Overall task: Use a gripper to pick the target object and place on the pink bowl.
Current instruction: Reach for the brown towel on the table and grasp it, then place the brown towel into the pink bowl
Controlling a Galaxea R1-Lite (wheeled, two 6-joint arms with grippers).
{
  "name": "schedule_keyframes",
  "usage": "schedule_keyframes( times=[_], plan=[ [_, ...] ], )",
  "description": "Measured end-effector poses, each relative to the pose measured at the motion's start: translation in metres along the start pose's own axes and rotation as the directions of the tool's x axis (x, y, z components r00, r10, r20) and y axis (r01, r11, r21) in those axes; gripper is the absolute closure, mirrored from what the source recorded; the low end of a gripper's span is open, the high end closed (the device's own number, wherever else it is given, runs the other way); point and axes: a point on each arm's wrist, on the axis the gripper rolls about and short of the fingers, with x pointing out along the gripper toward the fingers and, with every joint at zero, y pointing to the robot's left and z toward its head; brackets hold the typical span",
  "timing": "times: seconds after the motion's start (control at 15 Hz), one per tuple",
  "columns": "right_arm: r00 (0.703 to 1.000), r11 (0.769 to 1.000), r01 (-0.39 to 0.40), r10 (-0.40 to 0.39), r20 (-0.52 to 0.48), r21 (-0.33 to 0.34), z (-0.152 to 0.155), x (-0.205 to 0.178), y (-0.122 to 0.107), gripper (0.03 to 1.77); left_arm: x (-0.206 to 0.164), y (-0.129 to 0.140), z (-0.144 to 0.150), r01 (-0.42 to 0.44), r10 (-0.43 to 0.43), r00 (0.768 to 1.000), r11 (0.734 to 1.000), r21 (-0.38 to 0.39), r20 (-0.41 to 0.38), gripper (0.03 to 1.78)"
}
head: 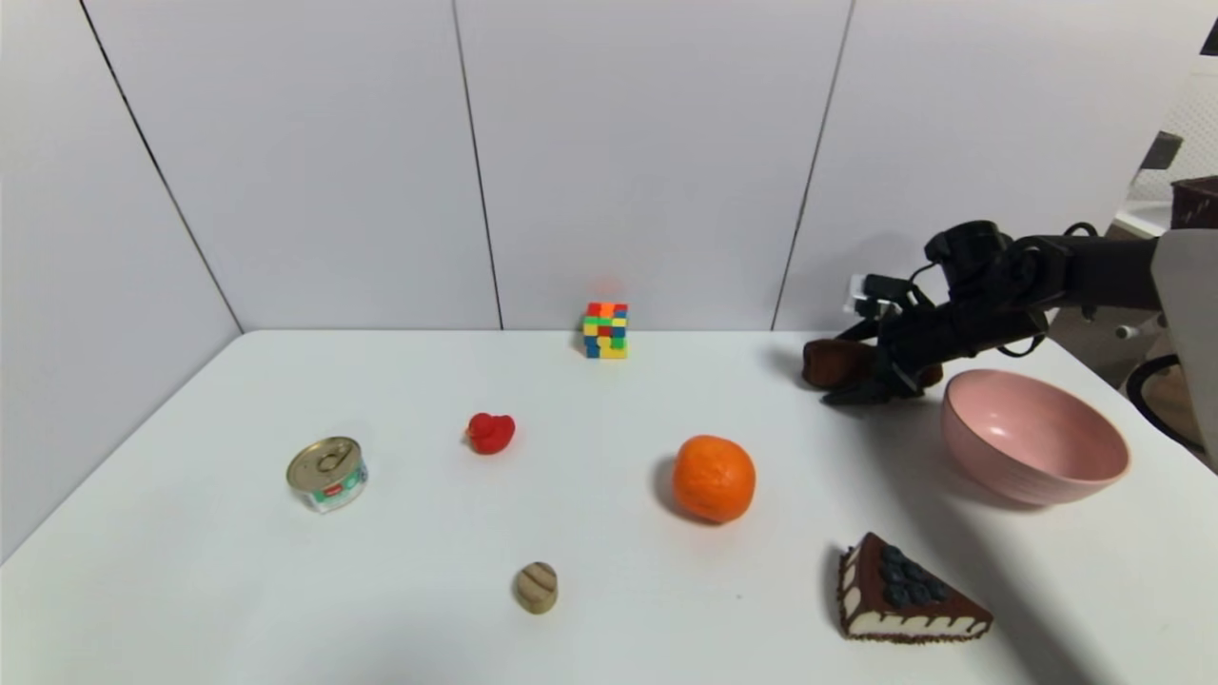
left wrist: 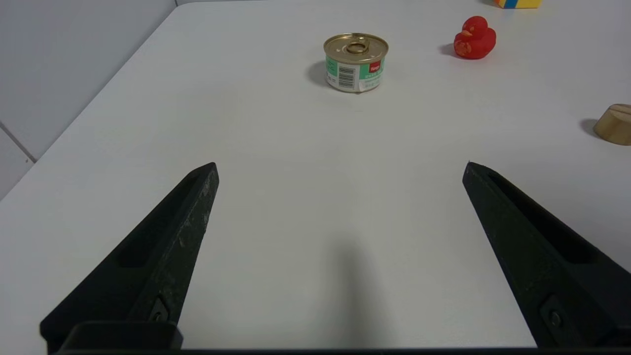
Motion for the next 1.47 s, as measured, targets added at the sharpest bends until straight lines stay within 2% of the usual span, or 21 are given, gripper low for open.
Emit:
schedule_keyframes(
  times=[0.13, 0.2, 0.4, 0.6, 0.67, 0.73, 1.13, 1.33, 1.47],
  plan=[
    [1.000, 1.000, 0.001, -0.001, 0.000, 0.016, 0.000, 0.000, 0.000, 0.09, 0.000, 0.000, 0.000, 0.000, 0.000, 1.000, 1.000, 0.000, 0.000, 0.03],
    [1.000, 1.000, 0.000, 0.000, -0.001, 0.019, -0.001, 0.001, 0.000, 0.19, 0.000, 0.000, 0.000, 0.000, 0.000, 1.000, 1.000, 0.000, 0.000, 0.03],
    [1.000, 1.000, 0.002, -0.002, -0.004, 0.025, -0.002, 0.001, -0.001, 0.68, 0.000, 0.000, 0.000, -0.001, 0.001, 1.000, 1.000, 0.000, 0.000, 0.03],
    [1.000, 0.999, 0.007, -0.007, -0.005, 0.032, -0.003, 0.000, -0.001, 1.00, 0.000, 0.000, 0.000, -0.001, 0.001, 1.000, 1.000, 0.000, 0.000, 0.03],
    [1.000, 0.999, 0.008, -0.008, -0.004, 0.032, -0.003, 0.000, -0.002, 1.34, 0.000, 0.000, 0.000, -0.001, 0.001, 1.000, 1.000, 0.000, 0.000, 0.03],
    [1.000, 0.999, 0.008, -0.008, -0.003, 0.033, -0.003, 0.000, -0.002, 1.44, 0.000, 0.000, 0.000, 0.000, 0.000, 1.000, 1.000, 0.000, 0.000, 0.03],
    [1.000, 1.000, 0.015, -0.015, 0.016, 0.019, 0.008, -0.007, 0.000, 1.44, 0.000, 0.000, 0.000, -0.001, 0.001, 1.000, 1.000, 0.000, 0.000, 0.03],
    [0.998, 0.999, 0.044, -0.044, 0.045, 0.003, 0.025, -0.025, 0.001, 1.44, 0.000, 0.000, 0.000, 0.000, 0.000, 1.000, 1.000, 0.000, 0.000, 0.03],
    [0.995, 0.998, 0.062, -0.064, 0.076, 0.029, 0.041, -0.040, 0.003, 1.44, 0.000, 0.000, 0.000, 0.000, 0.000, 1.000, 1.000, 0.000, 0.000, 0.03]
  ],
)
